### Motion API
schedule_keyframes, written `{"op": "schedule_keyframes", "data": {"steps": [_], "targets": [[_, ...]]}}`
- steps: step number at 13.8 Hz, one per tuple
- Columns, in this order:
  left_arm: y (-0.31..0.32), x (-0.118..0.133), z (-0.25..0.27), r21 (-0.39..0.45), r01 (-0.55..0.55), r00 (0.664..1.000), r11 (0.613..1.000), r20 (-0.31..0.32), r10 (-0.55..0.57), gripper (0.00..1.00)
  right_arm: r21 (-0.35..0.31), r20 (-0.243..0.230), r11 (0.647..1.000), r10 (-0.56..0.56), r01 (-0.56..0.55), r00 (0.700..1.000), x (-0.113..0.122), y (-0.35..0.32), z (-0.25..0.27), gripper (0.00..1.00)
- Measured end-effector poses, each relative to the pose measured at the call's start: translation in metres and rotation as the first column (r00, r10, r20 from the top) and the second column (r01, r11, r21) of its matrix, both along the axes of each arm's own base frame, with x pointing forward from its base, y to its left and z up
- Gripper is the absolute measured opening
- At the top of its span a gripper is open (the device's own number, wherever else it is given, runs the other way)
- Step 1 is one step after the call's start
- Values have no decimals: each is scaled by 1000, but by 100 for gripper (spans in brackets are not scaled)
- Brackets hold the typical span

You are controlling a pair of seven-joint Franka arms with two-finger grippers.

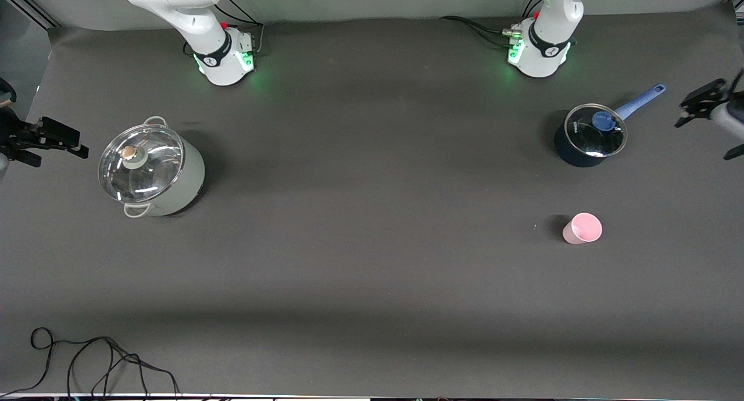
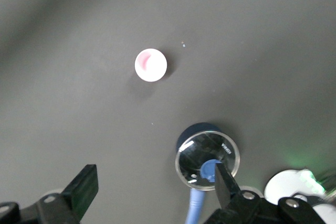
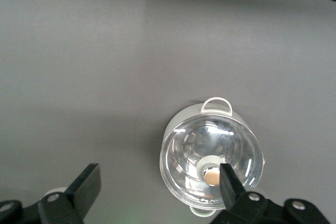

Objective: Transfer pink cup from left to right arm
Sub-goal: 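Move the left gripper down toward the pink cup, then close the left gripper around the pink cup's side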

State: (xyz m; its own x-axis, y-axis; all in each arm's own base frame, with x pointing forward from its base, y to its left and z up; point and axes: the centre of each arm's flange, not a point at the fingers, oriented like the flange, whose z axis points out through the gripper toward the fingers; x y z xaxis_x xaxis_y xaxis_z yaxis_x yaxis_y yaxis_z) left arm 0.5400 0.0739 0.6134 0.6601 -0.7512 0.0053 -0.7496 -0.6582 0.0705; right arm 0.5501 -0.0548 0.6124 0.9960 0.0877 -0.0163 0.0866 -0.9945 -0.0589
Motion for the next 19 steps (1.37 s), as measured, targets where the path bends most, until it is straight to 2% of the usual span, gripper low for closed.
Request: {"op": "schedule_keyframes", "data": {"steps": [2, 4, 6, 9, 13, 16, 18, 19], "targets": [[39, 2, -7, -104, 128, 992, 986, 35, -125, 99, 0, 1, 1000, -11, 11, 1000, 0, 0, 1, 100], [91, 5, -32, -227, 216, 975, 949, 90, -201, 99, -1, 2, 1000, -14, 14, 1000, 0, 0, 2, 100], [146, 9, -72, -337, 298, 953, 893, 163, -257, 98, -1, 2, 1000, -15, 15, 1000, 0, 0, 2, 100], [211, 18, -150, -466, 408, 908, 785, 299, -294, 97, -1, 2, 1000, -16, 16, 1000, 0, 0, 2, 100], [251, 25, -257, -571, 537, 834, 621, 470, -289, 97, -1, 1, 1000, -16, 16, 1000, 0, 0, 2, 100], [255, 29, -339, -603, 612, 776, 512, 584, -239, 97, -1, 0, 1000, -17, 17, 1000, 0, 0, 1, 100], [253, 27, -388, -616, 637, 752, 463, 629, -198, 97, -1, 0, 1000, -17, 17, 1000, 0, 0, 1, 100], [254, 24, -410, -628, 636, 752, 448, 634, -178, 98, -1, 0, 1000, -17, 17, 1000, 0, 0, 1, 100]]}}
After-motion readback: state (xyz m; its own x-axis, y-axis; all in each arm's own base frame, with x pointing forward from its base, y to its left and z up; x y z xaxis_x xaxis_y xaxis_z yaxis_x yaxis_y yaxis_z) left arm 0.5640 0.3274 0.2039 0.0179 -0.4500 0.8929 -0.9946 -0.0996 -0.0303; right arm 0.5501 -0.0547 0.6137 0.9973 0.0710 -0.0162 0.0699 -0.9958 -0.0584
